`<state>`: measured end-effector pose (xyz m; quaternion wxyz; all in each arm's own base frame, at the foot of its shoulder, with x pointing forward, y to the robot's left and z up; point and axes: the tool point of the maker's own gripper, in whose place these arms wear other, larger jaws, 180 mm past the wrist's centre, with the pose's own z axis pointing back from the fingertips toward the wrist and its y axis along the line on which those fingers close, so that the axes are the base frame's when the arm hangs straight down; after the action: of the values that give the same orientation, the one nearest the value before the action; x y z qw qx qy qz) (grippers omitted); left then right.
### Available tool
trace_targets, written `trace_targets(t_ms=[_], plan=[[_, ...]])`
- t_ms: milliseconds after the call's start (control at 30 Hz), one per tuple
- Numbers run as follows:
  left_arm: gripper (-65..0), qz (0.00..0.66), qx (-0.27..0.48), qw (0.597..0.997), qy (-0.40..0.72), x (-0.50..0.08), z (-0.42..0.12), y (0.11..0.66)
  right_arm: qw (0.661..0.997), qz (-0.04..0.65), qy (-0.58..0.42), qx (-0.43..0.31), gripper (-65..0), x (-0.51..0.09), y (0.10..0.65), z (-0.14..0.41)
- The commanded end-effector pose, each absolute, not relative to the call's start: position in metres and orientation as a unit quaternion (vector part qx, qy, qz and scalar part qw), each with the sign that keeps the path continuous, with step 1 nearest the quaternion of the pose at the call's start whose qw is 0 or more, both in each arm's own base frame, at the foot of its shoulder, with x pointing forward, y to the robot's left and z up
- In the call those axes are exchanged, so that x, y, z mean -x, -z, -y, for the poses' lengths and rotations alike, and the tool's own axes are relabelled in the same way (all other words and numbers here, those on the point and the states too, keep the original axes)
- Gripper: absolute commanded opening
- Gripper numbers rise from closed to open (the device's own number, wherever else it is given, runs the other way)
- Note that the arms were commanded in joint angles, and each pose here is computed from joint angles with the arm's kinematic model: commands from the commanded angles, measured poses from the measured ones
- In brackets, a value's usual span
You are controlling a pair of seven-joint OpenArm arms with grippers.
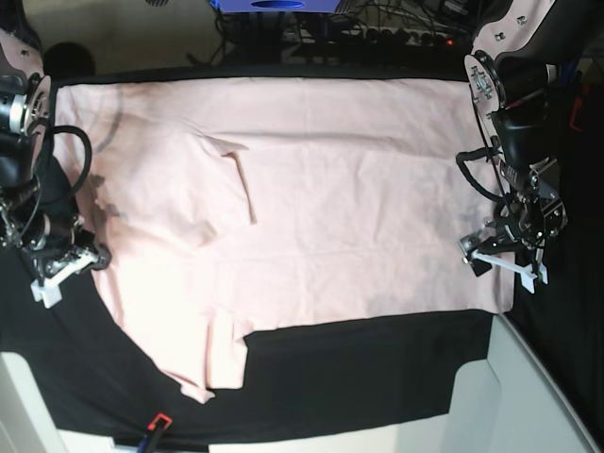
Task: Fold the T-shirt properly
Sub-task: 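Grasp the shirt's side edges at mid-length with both grippers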
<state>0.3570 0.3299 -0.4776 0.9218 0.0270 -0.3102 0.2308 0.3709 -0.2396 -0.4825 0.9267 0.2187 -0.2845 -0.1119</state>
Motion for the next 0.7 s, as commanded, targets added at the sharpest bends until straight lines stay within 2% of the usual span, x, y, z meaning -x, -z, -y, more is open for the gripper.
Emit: trace_targets(t_ms=[0, 33, 67, 167, 233, 400, 433, 500, 667], plan=[[-10.6, 0.323, -0.025, 0.917, -0.231, -0.367, -0.335, 0.466, 0.917, 0.316, 0.110, -0.216, -65.0, -0.390, 0.463, 0.250], [-12.6, 0.323, -0.025, 0.917, -0.231, -0.367, -0.335, 0.466, 0.917, 0.316, 0.110, -0.216, -65.0, -0.390, 0.463, 0.249], [-18.0, 0.323, -0.025, 0.917, -0.231, -0.366, -0.335, 0.467, 0.917, 0.316, 0.110, -0.216, -65.0, -0.390, 0.463, 0.249], [-42.5, 0.322, -0.026, 0.918, -0.231, -0.366, -0.336, 0.467, 0.917, 0.316, 0.110, -0.216, -65.0, -0.390, 0.463, 0.249], [-50.7, 0.322, -0.026, 0.917, -0.232, -0.366, -0.336, 0.467, 0.917, 0.316, 0.110, -0.216, -65.0, -0.390, 0.463, 0.249], [-51.7, 0.331, -0.022, 0.906, -0.264, -0.363, -0.348, 0.462, 0.915, 0.323, 0.110, -0.216, -65.0, -0.393, 0.460, 0.250], [-54.8, 0.333, -0.020, 0.901, -0.277, -0.360, -0.352, 0.462, 0.915, 0.325, 0.110, -0.214, -65.0, -0.393, 0.459, 0.252], [-65.0, 0.335, -0.017, 0.896, -0.290, -0.359, -0.355, 0.462, 0.913, 0.329, 0.112, -0.212, -65.0, -0.395, 0.458, 0.255], [-65.0, 0.334, -0.017, 0.897, -0.291, -0.358, -0.354, 0.463, 0.907, 0.347, 0.116, -0.210, -65.0, -0.400, 0.453, 0.258]])
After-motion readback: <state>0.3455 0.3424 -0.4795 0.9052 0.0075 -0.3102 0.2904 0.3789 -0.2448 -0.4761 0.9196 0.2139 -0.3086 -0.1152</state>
